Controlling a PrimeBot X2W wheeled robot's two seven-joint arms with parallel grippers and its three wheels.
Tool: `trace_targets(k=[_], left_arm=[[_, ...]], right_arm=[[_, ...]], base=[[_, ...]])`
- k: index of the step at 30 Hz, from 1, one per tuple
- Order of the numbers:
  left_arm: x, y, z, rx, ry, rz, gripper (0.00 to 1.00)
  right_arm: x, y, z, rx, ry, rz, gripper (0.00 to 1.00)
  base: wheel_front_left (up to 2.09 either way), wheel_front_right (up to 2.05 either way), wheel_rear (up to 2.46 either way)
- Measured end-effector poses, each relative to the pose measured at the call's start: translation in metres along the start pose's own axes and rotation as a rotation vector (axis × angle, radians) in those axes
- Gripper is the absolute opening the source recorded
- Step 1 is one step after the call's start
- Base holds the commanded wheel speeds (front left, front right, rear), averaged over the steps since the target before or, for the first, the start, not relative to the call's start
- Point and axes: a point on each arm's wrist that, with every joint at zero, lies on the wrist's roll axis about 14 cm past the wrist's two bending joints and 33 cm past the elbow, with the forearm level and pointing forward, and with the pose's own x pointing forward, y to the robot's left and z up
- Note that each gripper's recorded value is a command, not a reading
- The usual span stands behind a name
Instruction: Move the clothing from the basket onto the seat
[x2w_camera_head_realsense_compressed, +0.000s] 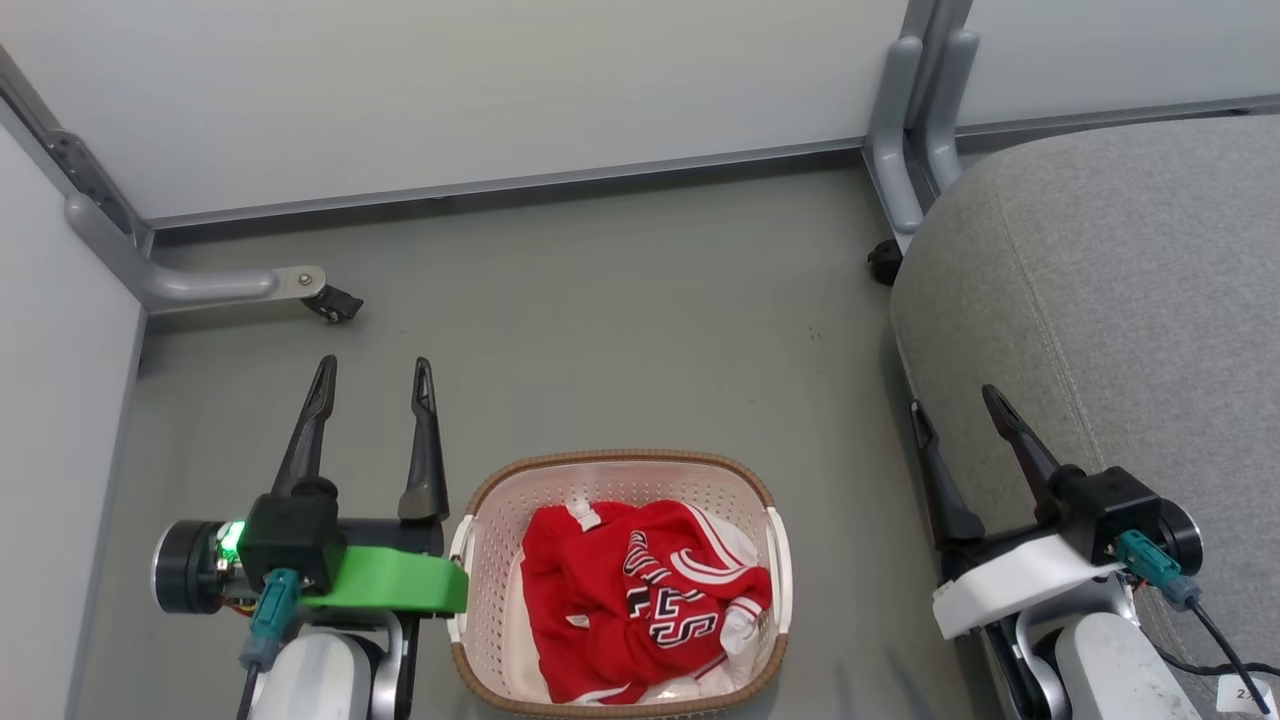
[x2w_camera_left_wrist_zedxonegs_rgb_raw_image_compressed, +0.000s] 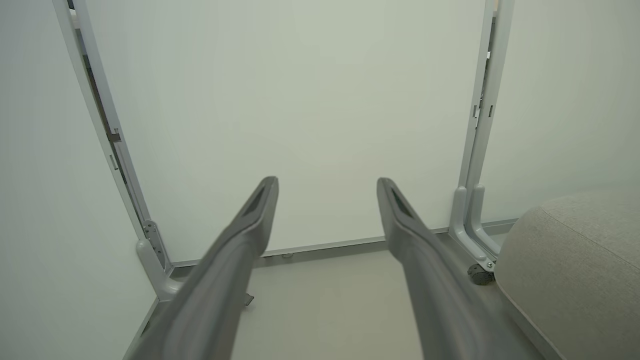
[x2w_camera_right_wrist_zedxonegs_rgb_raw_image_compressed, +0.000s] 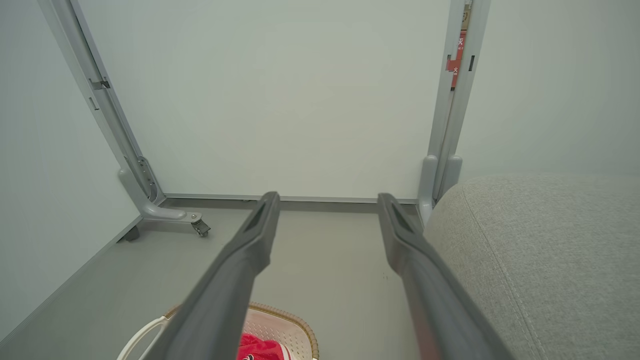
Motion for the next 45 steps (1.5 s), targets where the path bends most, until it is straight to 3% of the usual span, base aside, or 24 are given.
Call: trace_targets(k=[11, 21, 32, 45], left_arm=[[0.032, -0.029, -0.031, 0.019, 0.061, -0.151, 1.0], [0.064, -0.076, -0.088, 0.02, 0.173, -0.342, 1.0], [0.071, -0.123, -0.183, 0.033, 0.36, -0.552, 1.0], [0.047, -0.153, -0.293, 0.057, 0.584, -0.732, 1.0]], right_arm=[[0.019, -0.007, 0.002, -0.004, -0.02, -0.003, 1.0], [0.046, -0.021, 0.005, -0.031, -0.054, -0.01, 1.0], [0.069, -0.044, -0.02, -0.043, -0.022, -0.035, 1.0], [0.086, -0.071, -0.067, -0.058, 0.055, -0.068, 1.0]], base=[[0.0, 0.0, 0.0], [0.0, 0.0, 0.0], [0.0, 0.0, 0.0], [0.0, 0.0, 0.0]])
